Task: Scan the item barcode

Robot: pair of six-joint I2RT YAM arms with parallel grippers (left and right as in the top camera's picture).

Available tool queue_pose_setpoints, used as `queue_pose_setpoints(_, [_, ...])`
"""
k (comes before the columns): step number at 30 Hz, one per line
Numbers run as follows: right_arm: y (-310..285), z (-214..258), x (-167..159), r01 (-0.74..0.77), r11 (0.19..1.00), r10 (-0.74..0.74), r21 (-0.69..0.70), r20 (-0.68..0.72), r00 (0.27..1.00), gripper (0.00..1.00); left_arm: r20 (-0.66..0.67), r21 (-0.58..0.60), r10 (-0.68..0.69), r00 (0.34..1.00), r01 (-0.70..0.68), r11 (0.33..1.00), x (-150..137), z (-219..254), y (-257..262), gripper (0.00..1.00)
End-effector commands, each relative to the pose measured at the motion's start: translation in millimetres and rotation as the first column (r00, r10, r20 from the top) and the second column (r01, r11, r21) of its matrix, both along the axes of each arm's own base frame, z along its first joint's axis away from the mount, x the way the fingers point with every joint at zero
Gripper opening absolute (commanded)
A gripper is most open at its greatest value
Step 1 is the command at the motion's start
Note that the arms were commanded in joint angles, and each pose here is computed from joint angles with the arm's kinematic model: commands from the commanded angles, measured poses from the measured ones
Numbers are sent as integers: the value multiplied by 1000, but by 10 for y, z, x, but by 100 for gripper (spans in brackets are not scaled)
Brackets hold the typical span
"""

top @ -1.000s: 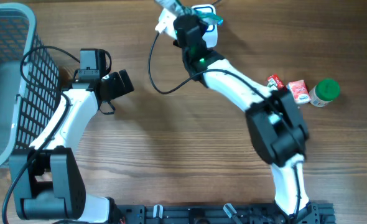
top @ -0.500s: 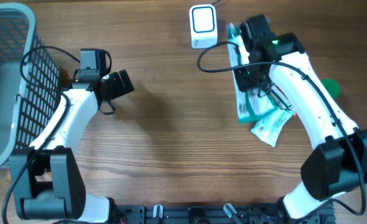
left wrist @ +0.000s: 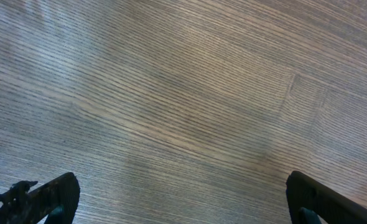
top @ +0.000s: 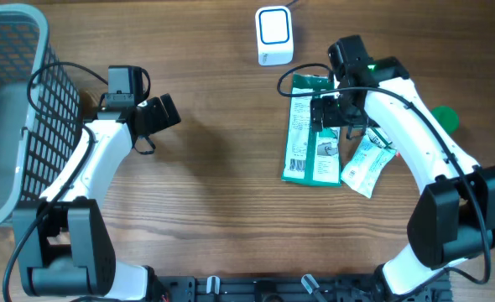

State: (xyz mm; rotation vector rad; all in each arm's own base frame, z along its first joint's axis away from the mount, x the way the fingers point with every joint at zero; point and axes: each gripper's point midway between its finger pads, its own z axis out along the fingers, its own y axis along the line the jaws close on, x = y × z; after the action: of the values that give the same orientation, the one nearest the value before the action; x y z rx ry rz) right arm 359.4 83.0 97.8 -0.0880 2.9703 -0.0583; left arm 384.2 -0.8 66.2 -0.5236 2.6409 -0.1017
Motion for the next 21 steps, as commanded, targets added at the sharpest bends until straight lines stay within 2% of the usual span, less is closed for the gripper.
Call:
queue_pose_setpoints(1, [9, 204, 285, -2, 1000, 0, 13, 138, 990, 100, 22, 12, 2, 1000, -2, 1000, 37, 70, 35, 100])
queue_pose_setpoints(5, [103, 350, 646, -7, 999, -9, 54, 292, 956, 100, 22, 12, 2, 1000, -2, 1000, 37, 70, 35, 100])
queue_pose_setpoints(9, [151, 459, 834, -13, 997, -17, 76, 374, 927, 100, 22, 12, 2, 1000, -2, 1000, 37, 70, 35, 100])
queue_pose_setpoints(16, [160, 506, 854, -15, 997, -18, 81, 391, 920, 100, 22, 12, 2, 1000, -2, 1000, 37, 70, 35, 100])
queue_pose_setpoints(19, [149, 821, 816, -21, 995, -26, 97, 454, 891, 100, 22, 12, 2, 1000, -2, 1000, 37, 70, 35, 100])
queue_pose_setpoints(21, [128, 1206, 741, -30, 993, -37, 118, 529, 848, 100, 22, 12, 2, 1000, -2, 1000, 37, 70, 35, 100])
